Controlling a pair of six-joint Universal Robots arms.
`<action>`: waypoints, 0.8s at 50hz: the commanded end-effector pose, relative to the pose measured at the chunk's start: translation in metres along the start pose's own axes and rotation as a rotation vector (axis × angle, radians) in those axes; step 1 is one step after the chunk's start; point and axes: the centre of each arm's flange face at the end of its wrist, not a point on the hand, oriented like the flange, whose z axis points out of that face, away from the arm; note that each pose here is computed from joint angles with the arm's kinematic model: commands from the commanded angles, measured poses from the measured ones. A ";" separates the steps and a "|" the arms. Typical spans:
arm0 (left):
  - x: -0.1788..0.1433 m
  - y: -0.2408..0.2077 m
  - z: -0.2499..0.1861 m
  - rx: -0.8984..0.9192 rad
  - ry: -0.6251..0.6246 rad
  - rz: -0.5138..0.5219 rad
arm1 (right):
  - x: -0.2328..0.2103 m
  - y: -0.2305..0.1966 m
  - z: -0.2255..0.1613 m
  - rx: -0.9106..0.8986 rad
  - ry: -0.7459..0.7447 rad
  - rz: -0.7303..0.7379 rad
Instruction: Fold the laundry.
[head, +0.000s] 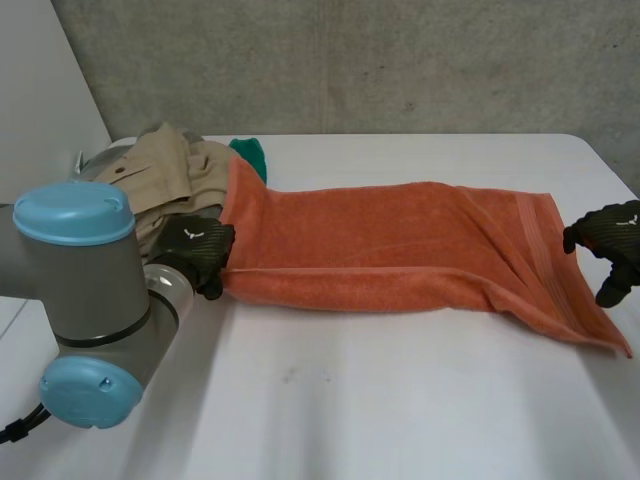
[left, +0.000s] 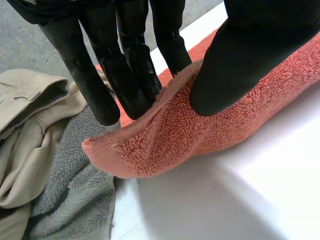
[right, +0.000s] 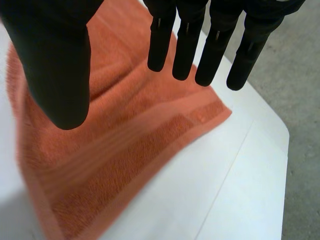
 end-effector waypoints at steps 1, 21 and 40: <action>-0.001 0.006 0.003 -0.021 -0.002 -0.002 | -0.005 0.018 0.008 -0.093 -0.060 0.016; -0.007 -0.016 0.024 0.050 -0.025 -0.009 | -0.040 0.033 -0.035 -0.028 -0.094 0.315; -0.006 -0.017 0.030 0.053 -0.025 -0.013 | -0.041 0.066 0.004 0.005 0.052 0.247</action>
